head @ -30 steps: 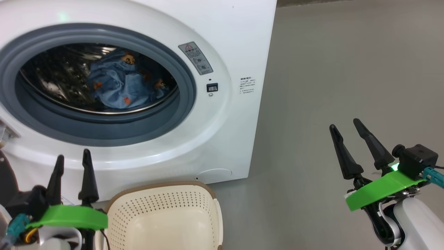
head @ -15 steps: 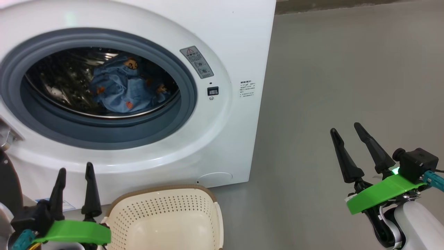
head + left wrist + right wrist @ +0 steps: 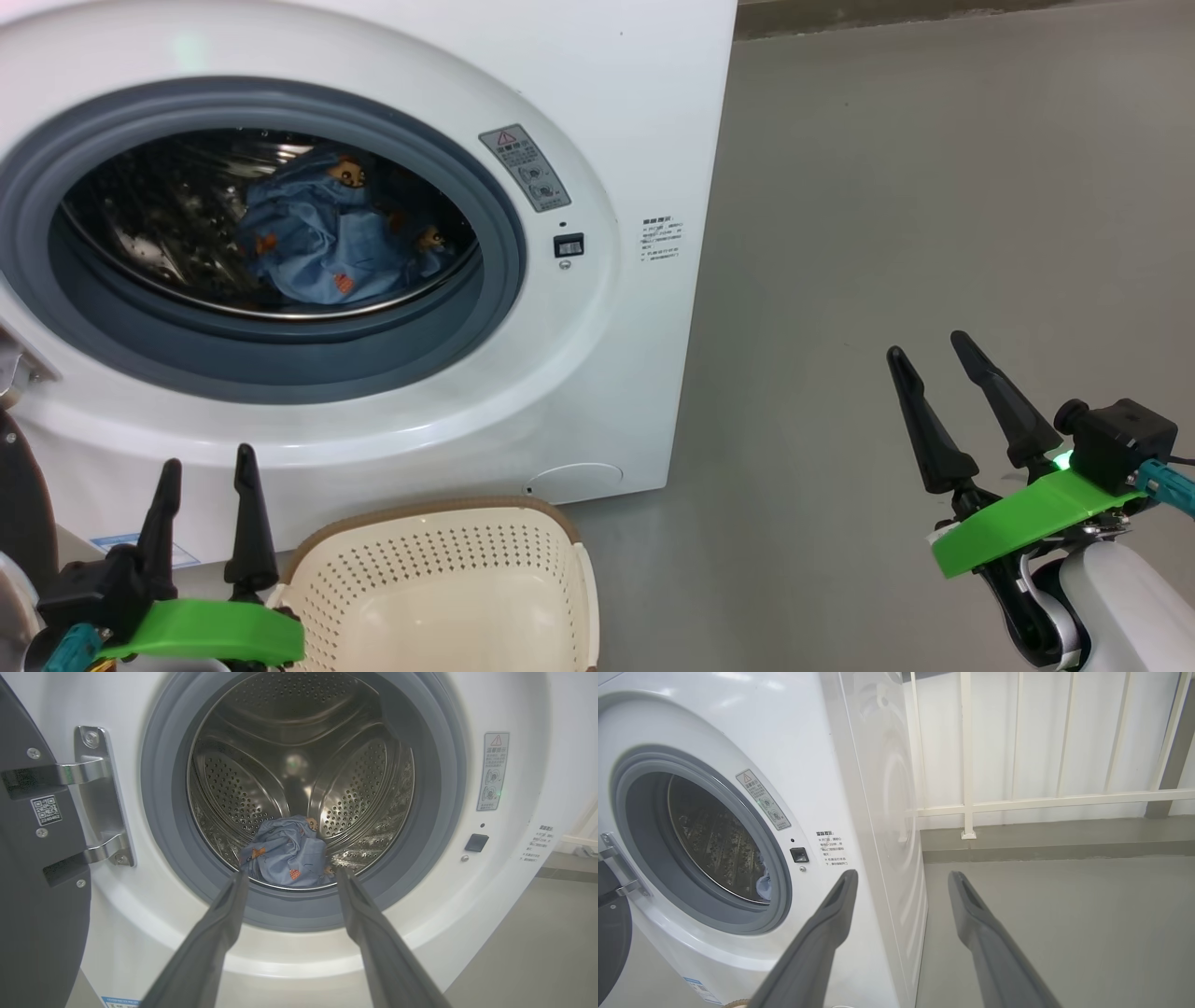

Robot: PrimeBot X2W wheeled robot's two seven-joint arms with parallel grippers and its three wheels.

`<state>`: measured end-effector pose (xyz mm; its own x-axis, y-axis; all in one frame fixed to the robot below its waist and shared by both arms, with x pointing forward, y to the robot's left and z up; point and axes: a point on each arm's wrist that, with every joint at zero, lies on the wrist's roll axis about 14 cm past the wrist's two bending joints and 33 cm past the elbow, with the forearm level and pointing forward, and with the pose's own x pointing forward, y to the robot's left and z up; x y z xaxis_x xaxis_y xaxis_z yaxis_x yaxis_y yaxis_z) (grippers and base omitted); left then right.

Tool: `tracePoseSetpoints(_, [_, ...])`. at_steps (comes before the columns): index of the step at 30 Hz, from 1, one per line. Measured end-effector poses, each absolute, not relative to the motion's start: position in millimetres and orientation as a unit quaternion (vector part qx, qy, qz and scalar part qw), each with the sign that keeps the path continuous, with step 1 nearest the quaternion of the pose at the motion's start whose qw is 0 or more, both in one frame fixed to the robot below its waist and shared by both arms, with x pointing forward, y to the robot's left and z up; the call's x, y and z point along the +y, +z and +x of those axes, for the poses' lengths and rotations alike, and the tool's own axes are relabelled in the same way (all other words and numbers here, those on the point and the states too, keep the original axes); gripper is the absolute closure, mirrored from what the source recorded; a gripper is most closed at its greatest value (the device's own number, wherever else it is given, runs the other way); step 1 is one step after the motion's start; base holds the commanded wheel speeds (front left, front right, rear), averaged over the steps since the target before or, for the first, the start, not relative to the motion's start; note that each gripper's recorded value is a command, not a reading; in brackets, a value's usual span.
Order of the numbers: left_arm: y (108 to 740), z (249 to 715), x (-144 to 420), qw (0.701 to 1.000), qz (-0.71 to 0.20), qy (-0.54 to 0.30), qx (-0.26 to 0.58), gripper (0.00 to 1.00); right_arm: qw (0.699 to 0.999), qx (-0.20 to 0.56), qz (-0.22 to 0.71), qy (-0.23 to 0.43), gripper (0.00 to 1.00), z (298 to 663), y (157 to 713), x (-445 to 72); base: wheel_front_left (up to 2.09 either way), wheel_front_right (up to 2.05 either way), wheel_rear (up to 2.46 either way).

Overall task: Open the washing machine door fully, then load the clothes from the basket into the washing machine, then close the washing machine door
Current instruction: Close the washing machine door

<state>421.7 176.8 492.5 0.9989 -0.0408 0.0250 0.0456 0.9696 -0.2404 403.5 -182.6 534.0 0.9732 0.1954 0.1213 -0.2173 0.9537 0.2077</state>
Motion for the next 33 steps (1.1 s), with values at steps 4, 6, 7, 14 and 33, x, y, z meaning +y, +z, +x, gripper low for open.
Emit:
tracePoseSetpoints(4, [493.4, 421.9, 176.1, 0.992, -0.121, -0.023, -0.011, 0.00, 0.987, -0.049, 0.110, 0.105, 0.00, 403.4, 533.4, -182.2, 0.00, 0.00, 0.00])
tracePoseSetpoints(6, [493.2, 421.8, 175.8, 0.992, -0.121, -0.023, -0.011, 0.00, 0.987, -0.048, 0.110, 0.106, 0.00, 403.3, 533.2, -181.8, 0.00, 0.00, 0.00])
tracePoseSetpoints(7, [493.0, 421.7, 175.5, 0.992, -0.121, -0.024, -0.011, 0.00, 0.987, -0.048, 0.110, 0.106, 0.00, 403.3, 533.0, -181.7, 0.00, 0.00, 0.00])
tracePoseSetpoints(14, [491.1, 421.5, 174.3, 0.992, -0.121, -0.025, -0.008, 0.00, 0.987, -0.046, 0.111, 0.106, 0.00, 403.9, 531.4, -181.4, 0.00, 0.00, 0.00])
tracePoseSetpoints(33, [494.5, 422.9, 175.1, 0.992, -0.121, -0.023, -0.013, 0.00, 0.987, -0.042, 0.111, 0.107, 0.00, 404.5, 528.9, -180.6, -0.26, 0.26, 0.00])
